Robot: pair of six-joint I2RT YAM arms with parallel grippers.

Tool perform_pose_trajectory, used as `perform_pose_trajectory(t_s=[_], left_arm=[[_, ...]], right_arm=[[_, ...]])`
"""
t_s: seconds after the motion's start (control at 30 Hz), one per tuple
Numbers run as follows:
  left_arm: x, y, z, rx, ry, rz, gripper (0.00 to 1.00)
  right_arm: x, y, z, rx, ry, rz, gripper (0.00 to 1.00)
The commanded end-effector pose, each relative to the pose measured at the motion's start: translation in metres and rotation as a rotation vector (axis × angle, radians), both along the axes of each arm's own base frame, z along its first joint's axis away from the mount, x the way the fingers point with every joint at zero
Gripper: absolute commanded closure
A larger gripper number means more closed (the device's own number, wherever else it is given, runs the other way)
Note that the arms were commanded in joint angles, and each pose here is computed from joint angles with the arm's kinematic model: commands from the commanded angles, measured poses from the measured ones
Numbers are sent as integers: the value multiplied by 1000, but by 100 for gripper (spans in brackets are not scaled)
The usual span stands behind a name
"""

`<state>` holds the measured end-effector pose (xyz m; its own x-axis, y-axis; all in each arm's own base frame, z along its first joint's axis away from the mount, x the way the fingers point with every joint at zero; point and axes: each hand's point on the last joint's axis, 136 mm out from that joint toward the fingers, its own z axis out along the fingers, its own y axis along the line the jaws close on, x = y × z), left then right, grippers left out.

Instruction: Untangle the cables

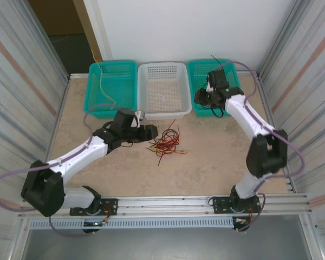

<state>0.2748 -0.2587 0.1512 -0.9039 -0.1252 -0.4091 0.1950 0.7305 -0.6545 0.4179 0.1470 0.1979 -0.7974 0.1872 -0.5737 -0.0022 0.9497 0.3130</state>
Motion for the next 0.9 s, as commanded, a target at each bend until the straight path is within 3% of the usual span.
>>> perform_pose_trajectory(t_s=[0.0,0.27,0.5,0.6,0.87], left_arm=[[-5,-3,-18,20,41,6,43],[2,-4,-27,36,69,33,46],[-4,-1,-37,42,90,40,46],[-4,-1,-43,52,103,45,47],[-8,6,-52,67,120,71,49]], right_arm=[[-49,23,6,18,-21,41,48],[-141,69,-72,74,209,122,42],[-191,82,-91,-33,287,180,39],[-188,77,-87,-61,273,165,43],[-139,81,-83,-34,251,101,53]])
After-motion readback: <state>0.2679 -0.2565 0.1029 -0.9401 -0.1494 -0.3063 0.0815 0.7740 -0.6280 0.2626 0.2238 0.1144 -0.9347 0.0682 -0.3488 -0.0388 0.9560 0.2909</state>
